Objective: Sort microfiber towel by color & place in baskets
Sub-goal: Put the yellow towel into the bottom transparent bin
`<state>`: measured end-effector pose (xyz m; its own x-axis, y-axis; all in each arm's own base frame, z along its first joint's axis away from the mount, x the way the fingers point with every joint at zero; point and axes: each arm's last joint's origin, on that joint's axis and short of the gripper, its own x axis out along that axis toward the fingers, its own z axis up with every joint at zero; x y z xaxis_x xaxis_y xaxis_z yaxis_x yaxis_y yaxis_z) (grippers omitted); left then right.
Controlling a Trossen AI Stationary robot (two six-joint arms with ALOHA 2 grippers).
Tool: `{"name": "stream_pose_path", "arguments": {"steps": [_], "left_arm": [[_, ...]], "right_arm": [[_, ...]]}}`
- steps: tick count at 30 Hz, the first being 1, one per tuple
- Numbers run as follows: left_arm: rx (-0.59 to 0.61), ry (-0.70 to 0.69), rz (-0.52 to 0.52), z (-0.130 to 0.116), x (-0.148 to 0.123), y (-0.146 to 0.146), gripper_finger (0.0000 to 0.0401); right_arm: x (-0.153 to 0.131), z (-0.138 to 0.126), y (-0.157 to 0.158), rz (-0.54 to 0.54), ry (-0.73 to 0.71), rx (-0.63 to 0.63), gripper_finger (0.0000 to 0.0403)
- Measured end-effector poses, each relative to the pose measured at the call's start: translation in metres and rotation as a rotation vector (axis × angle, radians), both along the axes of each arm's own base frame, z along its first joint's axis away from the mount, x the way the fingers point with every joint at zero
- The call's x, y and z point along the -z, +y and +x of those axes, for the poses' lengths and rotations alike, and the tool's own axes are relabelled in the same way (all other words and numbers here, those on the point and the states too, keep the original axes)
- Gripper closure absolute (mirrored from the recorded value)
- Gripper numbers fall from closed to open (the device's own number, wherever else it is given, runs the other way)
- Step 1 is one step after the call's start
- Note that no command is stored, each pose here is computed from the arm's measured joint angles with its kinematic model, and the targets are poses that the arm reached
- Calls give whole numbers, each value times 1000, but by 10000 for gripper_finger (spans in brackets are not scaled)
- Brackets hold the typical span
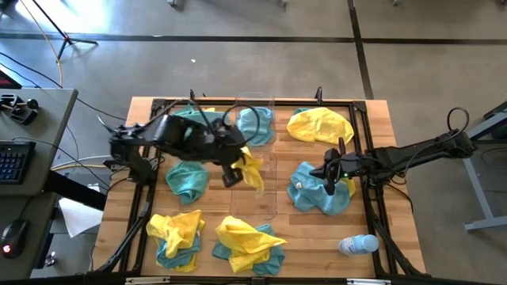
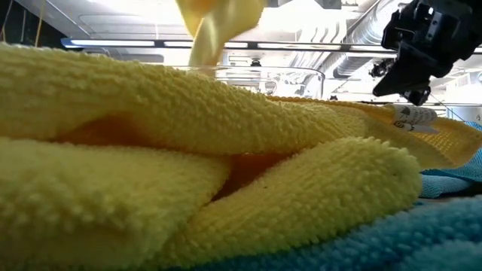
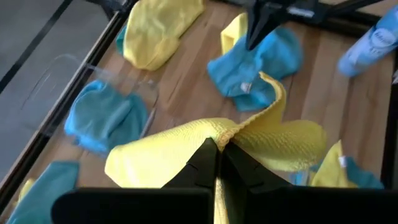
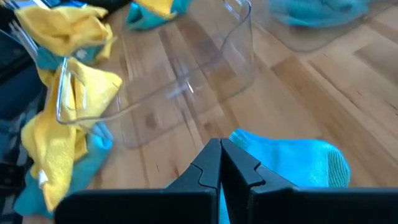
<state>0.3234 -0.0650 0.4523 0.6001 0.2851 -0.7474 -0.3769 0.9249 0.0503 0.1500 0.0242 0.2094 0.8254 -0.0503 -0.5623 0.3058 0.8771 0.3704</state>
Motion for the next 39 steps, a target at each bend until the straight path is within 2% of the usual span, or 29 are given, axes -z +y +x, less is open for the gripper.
{"name": "stream_pose_path", "arguments": {"steps": [4,10,16,20,26,29,36,39], "left_arm": [[8,-4,-40,10,9,-8,401],[-7,92,-45,28,33,-14,401],[38,311,-10,48,72,-19,401],[111,400,13,65,97,-19,401],[118,532,23,66,132,-9,401],[141,477,-12,63,142,-2,401],[223,160,-189,62,163,27,401],[215,59,-248,62,174,38,401]], "right_arm": [[0,0,0,-37,6,-39,403],[0,0,1,-74,6,-69,403],[0,0,1,-88,9,-78,403],[0,0,1,-95,9,-83,403],[0,0,1,-90,8,-79,403],[0,0,1,-89,8,-79,403],[0,0,1,-88,2,-78,403],[-1,0,1,-73,-4,-67,403]]}}
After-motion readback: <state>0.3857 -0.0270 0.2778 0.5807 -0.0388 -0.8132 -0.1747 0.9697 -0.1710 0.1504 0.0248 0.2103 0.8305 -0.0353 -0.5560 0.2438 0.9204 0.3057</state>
